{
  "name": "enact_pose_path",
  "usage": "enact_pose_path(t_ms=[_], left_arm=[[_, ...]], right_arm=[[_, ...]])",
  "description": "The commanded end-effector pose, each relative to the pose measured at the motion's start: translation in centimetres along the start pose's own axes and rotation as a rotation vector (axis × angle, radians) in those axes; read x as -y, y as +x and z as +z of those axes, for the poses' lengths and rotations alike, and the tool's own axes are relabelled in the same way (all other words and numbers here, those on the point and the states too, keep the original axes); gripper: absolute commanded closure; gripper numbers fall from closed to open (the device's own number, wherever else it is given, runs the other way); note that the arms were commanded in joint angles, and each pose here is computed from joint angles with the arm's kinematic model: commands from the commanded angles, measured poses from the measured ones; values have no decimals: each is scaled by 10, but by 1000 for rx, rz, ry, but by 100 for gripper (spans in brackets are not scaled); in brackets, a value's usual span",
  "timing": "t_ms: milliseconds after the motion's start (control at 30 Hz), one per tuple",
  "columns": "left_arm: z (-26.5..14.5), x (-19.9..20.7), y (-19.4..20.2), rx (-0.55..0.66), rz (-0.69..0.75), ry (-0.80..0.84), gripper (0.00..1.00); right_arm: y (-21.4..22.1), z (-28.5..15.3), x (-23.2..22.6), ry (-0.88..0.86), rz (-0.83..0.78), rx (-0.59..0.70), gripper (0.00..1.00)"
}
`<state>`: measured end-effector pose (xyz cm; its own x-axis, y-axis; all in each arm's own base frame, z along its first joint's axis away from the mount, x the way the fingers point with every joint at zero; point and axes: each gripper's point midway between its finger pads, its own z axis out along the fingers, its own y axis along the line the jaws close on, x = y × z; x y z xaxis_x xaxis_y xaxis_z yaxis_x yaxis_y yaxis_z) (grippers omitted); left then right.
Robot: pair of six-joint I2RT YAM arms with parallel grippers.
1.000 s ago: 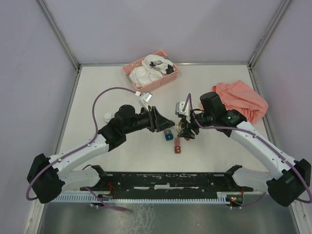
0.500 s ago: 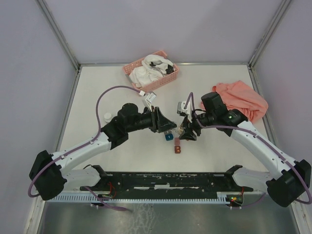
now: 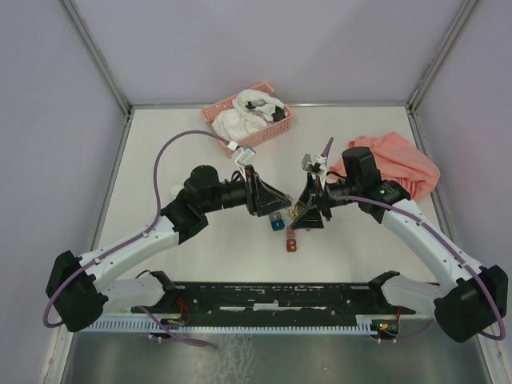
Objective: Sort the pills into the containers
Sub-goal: Screw the lid of the pill bottle onto the pill bottle.
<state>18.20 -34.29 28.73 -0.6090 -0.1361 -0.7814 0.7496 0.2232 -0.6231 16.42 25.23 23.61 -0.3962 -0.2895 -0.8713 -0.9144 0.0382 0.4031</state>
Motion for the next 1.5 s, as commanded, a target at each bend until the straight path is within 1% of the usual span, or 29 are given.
enact_pose_path(t_ms=[0, 100, 233, 400, 467, 533, 667, 767, 833, 933, 1033, 1100, 1167, 1300, 1400, 1467], left_arm=[[-4, 22, 25, -148, 91, 119, 76], [-5, 23, 22, -139, 110, 121, 73], [-7, 23, 11, -88, 117, 87, 55], [-16, 23, -9, -1, 129, 14, 25], [-20, 19, -14, 24, 132, -25, 16], [-24, 13, -18, 44, 141, -69, 11], [-35, 11, -13, 49, 167, -92, 8], [-47, 10, -9, 79, 197, -104, 7], [-57, 7, -10, 116, 207, -128, 6], [-69, 13, -20, 217, 190, -120, 6], [-78, 32, -39, 366, 90, -44, 6], [-79, 34, -50, 422, 33, -38, 7], [-73, 29, -55, 439, -60, -57, 7], [-62, 12, -65, 478, -209, -130, 7], [-55, -5, -69, 505, -285, -241, 7], [-51, -10, -70, 523, -307, -306, 7]], right_arm=[[-52, -1, -28, -170, -190, 141, 98], [-53, -2, -28, -162, -195, 145, 98], [-54, -5, -26, -135, -210, 152, 98], [-53, -6, -25, -125, -223, 146, 98], [-52, -6, -24, -124, -225, 144, 98], [-52, -7, -24, -119, -231, 145, 98], [-52, -7, -24, -113, -244, 143, 98], [-51, -8, -25, -107, -260, 139, 98], [-51, -9, -24, -99, -276, 134, 98], [-44, -11, -21, -64, -318, 110, 98], [-37, -16, -6, 39, -408, 59, 98], [-34, -19, 7, 109, -456, 33, 98], [-32, -22, 16, 167, -491, 15, 98], [-32, -25, 30, 241, -508, -1, 98], [-31, -26, 35, 261, -499, -8, 98], [-31, -26, 36, 264, -498, -10, 98]])
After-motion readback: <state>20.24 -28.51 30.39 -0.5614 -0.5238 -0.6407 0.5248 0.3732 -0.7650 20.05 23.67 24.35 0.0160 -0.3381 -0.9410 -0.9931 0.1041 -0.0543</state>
